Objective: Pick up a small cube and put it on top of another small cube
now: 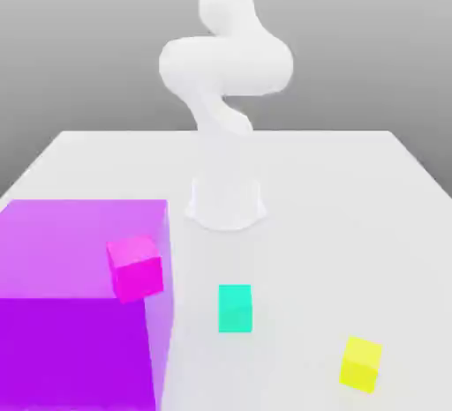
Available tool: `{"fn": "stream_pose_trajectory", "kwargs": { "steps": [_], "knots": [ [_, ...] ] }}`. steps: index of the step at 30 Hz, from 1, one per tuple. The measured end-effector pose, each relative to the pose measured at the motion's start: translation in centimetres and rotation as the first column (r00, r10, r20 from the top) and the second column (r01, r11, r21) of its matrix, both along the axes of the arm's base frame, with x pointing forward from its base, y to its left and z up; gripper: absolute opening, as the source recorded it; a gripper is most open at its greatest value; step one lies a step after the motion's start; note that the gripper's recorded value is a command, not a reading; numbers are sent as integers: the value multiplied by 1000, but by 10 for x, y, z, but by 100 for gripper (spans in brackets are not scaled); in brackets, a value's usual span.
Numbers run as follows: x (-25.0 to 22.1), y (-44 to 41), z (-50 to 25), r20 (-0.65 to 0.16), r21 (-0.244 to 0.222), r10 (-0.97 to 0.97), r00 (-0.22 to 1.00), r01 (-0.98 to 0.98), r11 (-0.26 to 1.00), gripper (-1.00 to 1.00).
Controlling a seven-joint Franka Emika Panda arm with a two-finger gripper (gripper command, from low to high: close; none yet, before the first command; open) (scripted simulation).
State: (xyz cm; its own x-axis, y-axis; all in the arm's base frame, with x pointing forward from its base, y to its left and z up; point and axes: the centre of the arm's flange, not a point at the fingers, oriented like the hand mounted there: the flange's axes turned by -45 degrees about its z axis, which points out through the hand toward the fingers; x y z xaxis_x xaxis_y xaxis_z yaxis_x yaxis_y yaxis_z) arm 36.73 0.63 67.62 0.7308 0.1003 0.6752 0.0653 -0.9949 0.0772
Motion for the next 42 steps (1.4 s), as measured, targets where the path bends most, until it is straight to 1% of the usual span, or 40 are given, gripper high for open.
{"fn": "stream_pose_trajectory", "kwargs": {
  "steps": [3,7,9,11,15,18,21,24,28,32,35,37,42],
  "knots": [
    [22,6,-45,-74,-99,94,993,-101,990,0],
    [43,11,-104,-181,-196,210,961,-244,950,0],
    [50,12,-134,-237,-231,265,935,-319,919,0],
    [56,12,-164,-294,-256,317,902,-394,883,0],
    [59,12,-224,-404,-278,416,815,-542,793,0],
    [57,11,-268,-480,-271,483,732,-647,712,0],
    [49,9,-311,-547,-247,544,637,-743,622,0],
    [38,8,-351,-602,-208,598,529,-827,523,0],
    [16,7,-401,-654,-138,659,372,-915,379,0],
    [-11,7,-445,-680,-59,705,204,-973,224,0],
    [-32,8,-472,-680,-3,728,85,-994,114,0],
    [-35,10,-483,-680,6,731,61,-996,89,0],
    [-32,11,-505,-680,5,731,58,-996,84,0]
  ]
}}
